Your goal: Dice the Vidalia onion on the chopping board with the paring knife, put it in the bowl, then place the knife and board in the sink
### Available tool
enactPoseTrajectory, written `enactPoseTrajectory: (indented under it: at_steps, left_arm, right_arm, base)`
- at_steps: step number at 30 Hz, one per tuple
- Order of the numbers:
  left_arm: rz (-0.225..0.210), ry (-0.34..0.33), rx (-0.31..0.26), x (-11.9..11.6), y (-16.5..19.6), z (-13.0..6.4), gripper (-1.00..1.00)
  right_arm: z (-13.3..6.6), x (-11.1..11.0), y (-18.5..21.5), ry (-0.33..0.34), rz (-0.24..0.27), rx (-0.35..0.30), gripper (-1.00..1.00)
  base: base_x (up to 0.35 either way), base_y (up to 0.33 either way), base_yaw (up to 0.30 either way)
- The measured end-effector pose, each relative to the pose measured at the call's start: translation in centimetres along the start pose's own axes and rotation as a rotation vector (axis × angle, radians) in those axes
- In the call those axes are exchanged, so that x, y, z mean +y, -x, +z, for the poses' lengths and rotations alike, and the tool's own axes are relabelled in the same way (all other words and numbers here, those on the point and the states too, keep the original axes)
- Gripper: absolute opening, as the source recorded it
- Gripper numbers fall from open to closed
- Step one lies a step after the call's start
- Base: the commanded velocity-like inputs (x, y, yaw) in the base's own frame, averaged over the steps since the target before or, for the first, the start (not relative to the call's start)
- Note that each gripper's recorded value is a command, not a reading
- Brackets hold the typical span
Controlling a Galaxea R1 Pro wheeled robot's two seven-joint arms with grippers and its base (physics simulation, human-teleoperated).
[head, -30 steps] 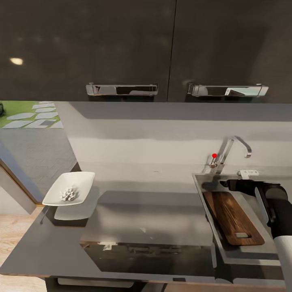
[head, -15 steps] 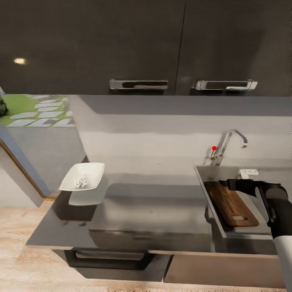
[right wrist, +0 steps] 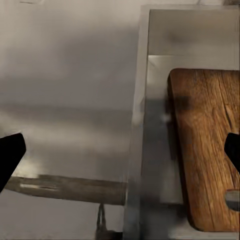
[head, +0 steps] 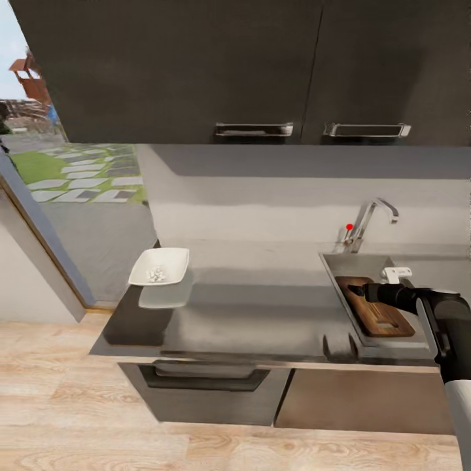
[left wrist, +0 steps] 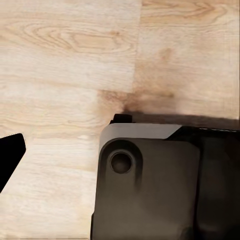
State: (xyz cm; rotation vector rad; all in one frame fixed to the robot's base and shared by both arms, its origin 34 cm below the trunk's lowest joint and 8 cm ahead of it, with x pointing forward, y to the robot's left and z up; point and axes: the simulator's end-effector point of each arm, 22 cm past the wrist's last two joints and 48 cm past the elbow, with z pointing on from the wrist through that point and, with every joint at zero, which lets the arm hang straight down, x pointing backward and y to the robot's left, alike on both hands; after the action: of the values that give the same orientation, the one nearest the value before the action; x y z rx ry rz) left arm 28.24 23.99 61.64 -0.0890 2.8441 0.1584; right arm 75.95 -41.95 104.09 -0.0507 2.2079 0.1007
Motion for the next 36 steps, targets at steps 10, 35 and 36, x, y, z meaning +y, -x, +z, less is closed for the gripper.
enactPoseTrajectory:
  at_steps: [10,35,36]
  left_arm:
    - [0.0,0.0,0.0,-0.01,0.0,0.0,1.0]
    - [0.0,0.0,0.0,0.01,0.0,0.0,1.0]
    - [0.0,0.0,0.0,0.01,0.0,0.0,1.0]
  right_arm:
    - [0.02,0.04,0.0,-0.001,-0.001,0.0,1.0]
    - [0.13,0.29,-0.06,0.002,-0.001,0.001,1.0]
    - [0.13,0.29,-0.06,0.002,-0.001,0.001,1.0]
  base:
    - [-0.28,0.181,0.0]
    - [-0.28,0.18,0.0]
    - [-0.28,0.18,0.0]
